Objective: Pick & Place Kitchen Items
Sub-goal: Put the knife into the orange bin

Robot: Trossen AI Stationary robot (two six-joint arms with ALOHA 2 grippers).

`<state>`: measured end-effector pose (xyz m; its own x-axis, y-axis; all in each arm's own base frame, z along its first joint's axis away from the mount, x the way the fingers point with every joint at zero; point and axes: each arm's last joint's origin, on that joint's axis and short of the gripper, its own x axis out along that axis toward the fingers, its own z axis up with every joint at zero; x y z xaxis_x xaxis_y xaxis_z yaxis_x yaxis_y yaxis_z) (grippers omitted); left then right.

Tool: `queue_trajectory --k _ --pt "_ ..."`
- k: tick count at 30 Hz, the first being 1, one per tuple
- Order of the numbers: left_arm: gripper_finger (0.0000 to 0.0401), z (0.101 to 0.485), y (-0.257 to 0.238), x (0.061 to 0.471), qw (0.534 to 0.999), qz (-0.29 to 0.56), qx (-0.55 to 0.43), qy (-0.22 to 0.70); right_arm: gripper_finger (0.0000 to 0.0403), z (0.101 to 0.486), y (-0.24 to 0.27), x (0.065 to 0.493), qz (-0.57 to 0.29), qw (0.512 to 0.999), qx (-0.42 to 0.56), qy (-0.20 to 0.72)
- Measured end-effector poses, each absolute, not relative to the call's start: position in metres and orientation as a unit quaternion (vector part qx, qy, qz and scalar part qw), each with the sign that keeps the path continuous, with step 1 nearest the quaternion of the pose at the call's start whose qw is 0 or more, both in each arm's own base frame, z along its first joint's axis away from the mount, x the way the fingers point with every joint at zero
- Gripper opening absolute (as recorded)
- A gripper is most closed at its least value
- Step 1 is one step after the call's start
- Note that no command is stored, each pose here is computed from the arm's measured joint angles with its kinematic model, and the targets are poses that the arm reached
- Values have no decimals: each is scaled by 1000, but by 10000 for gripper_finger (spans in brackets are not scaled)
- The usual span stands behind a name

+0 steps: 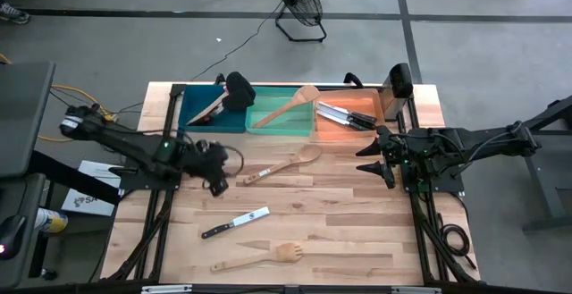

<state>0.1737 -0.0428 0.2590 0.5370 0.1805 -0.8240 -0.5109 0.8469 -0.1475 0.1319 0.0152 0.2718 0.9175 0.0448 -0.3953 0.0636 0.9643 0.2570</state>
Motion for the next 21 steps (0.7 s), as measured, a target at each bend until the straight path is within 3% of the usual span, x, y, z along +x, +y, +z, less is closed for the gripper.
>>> queue_trajectory --k 12,21 --pt "190 230 -112 171 814 128 -207 527 203 272 15 132 -5 970 134 203" --pt "190 207 -149 177 813 86 -184 546 203 272 15 132 -5 970 134 203"
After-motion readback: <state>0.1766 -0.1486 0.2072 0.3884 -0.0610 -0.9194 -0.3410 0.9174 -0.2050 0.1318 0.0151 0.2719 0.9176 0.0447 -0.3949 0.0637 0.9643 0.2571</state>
